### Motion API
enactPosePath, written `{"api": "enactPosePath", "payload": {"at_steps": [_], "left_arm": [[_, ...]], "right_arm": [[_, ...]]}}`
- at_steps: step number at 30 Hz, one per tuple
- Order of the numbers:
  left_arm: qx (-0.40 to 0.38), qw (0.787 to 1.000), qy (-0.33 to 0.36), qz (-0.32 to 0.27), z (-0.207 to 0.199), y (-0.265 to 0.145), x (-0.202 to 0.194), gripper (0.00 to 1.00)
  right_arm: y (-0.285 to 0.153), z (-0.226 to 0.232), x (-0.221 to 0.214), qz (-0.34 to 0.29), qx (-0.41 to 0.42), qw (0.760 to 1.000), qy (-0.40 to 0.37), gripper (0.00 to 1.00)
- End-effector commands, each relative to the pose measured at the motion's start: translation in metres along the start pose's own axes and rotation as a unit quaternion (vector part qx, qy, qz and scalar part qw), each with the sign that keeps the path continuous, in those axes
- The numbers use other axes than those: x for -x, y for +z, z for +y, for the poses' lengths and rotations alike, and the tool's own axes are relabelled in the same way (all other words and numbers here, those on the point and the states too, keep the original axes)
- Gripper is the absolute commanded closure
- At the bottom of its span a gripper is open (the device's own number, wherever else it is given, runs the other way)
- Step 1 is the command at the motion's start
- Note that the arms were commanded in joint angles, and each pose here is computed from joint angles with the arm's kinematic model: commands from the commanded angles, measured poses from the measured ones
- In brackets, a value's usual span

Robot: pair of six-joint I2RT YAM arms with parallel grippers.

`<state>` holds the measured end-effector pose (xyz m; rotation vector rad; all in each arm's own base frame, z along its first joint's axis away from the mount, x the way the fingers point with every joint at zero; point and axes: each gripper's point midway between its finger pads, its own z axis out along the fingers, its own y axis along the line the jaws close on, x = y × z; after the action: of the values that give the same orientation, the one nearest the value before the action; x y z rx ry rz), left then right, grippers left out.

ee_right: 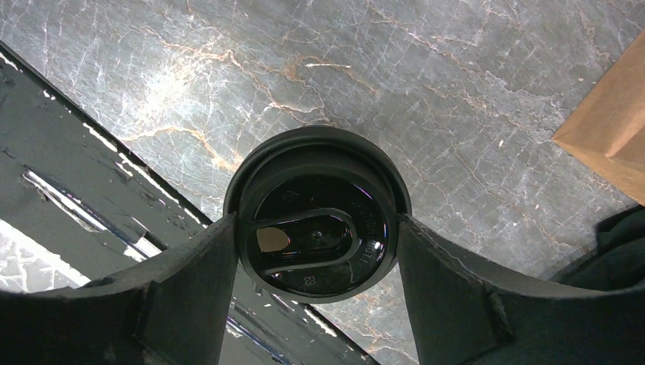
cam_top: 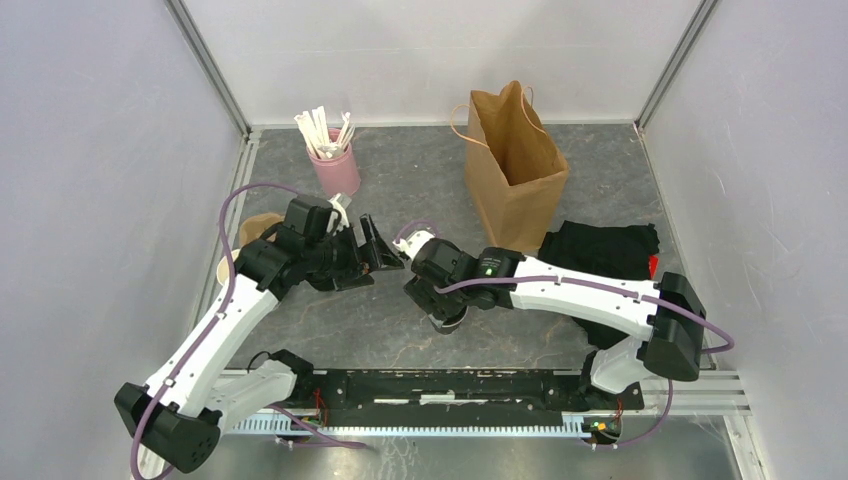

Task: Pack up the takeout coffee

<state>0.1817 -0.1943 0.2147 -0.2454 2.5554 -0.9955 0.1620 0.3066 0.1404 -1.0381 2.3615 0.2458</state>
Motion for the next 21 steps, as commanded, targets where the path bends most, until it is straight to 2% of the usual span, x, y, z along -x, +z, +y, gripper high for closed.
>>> {"api": "enactPosePath", "payload": {"at_steps": [1,6,11,16,21], "left_arm": [[-0.017,0.999,0.034,-0.007,-0.011,-0.004,0.007,0.08],[-0.016,0.999,0.036,-0.003,-0.010,-0.003,0.006,0.08],[-0.017,0.999,0.036,0.008,-0.007,0.001,0.003,0.07],[-0.025,0.999,0.040,0.027,-0.008,0.005,-0.003,0.06],[-0.047,0.997,0.038,0.047,-0.013,0.013,-0.006,0.06]], "right_arm": [[0.006,0.001,0.003,-0.003,0.006,1.000,-0.002,0.22],[0.008,0.001,0.001,0.004,0.006,1.000,-0.004,0.22],[0.004,-0.002,0.002,0.003,-0.002,1.000,-0.003,0.16],[-0.014,-0.006,0.014,-0.015,-0.007,1.000,0.006,0.02],[-0.043,-0.007,0.028,-0.046,0.012,0.999,0.023,0.02]]}}
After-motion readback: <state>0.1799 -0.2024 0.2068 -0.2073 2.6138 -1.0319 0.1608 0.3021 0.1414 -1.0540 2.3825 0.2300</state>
